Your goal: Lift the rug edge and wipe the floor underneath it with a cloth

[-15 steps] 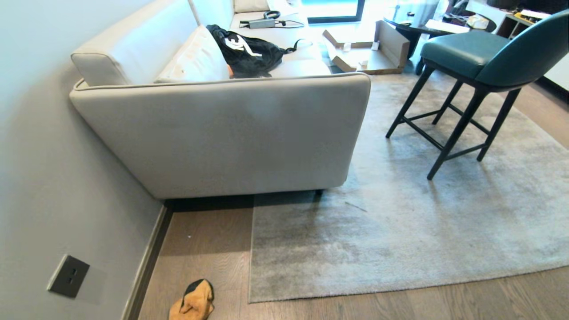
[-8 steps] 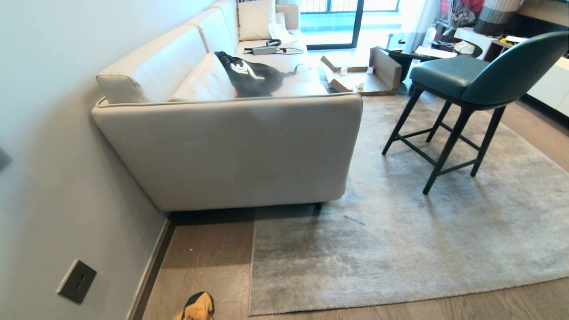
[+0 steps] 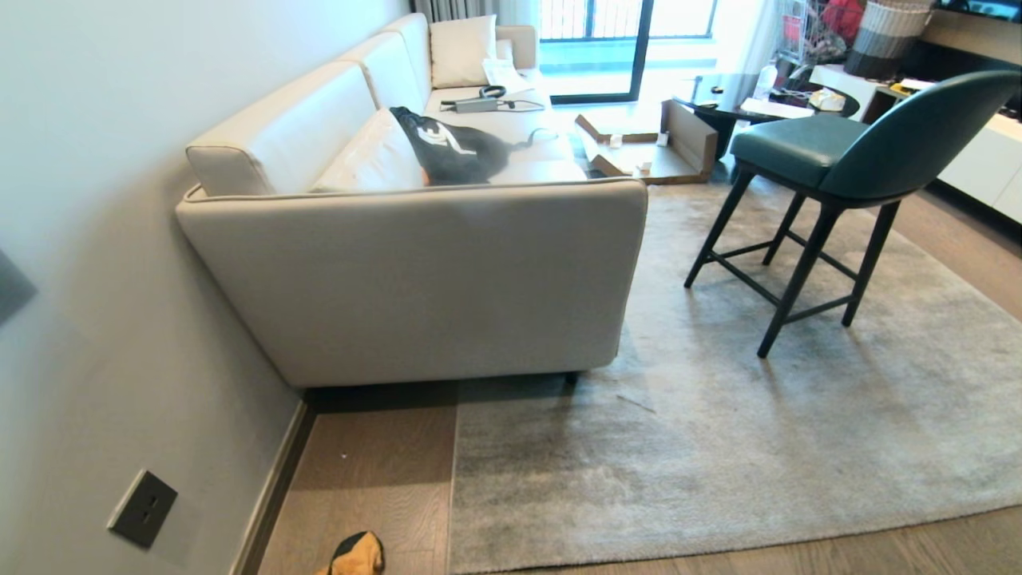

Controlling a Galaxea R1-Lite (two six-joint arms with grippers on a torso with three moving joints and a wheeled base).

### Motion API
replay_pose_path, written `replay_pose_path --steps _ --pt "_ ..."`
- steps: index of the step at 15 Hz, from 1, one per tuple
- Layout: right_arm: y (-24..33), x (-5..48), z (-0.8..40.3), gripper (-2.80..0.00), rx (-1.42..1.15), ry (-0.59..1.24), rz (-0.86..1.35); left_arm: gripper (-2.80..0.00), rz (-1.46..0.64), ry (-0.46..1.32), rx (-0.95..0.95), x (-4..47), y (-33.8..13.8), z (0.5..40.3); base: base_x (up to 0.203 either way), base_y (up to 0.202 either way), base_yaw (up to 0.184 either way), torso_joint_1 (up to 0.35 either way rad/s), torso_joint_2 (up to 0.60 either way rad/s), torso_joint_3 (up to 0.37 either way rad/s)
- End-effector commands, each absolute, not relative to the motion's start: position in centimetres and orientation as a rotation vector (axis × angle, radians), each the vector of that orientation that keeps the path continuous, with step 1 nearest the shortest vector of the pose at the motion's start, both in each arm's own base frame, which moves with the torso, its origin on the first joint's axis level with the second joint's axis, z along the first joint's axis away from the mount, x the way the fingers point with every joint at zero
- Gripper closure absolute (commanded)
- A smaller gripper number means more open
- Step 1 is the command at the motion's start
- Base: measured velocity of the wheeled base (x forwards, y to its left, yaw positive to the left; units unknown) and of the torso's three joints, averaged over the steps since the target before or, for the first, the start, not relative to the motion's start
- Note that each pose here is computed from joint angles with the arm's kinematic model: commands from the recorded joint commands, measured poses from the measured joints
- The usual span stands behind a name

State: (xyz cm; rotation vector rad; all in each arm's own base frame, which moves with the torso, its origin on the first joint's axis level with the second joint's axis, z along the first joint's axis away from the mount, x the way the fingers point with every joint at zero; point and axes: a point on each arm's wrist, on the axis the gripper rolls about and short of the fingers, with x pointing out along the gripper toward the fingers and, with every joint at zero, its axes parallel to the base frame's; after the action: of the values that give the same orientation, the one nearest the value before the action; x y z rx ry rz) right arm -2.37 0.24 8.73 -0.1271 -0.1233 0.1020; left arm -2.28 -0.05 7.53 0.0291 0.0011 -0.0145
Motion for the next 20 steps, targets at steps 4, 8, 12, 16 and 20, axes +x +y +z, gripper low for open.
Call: replay_pose_path --steps 4,8,12,16,20 --pt "0.2 -2.4 8.7 0.0 -0.128 -0.124 0.103 0.0 -0.014 0.001 0.026 -2.3 -0.1 7.5 0.0 0.0 0.0 -0.005 -0.04 -0.053" --pt "0.2 -2.4 8.7 0.0 -0.129 -0.122 0.103 0.0 -0.014 0.001 0.026 -2.3 -0.1 7.5 0.0 0.0 0.0 -0.025 -0.35 -0.378" --pt "0.2 -2.4 8.7 0.0 -0.127 -0.121 0.103 0.0 -0.014 0.001 0.026 -2.3 -0.1 7.5 0.0 0.0 0.0 0.021 -0.43 -0.41" --pt "0.1 -2.3 8.4 0.0 -0.112 -0.089 0.054 0.0 -0.014 0.001 0.026 -2.3 -0.1 7.5 0.0 0.0 0.0 0.075 -0.45 -0.387" --pt "0.0 -2.3 7.5 0.0 -0.092 0.002 0.015 0.0 -0.014 0.001 0.026 -2.3 -0.1 7.5 0.0 0.0 0.0 0.119 -0.48 -0.369"
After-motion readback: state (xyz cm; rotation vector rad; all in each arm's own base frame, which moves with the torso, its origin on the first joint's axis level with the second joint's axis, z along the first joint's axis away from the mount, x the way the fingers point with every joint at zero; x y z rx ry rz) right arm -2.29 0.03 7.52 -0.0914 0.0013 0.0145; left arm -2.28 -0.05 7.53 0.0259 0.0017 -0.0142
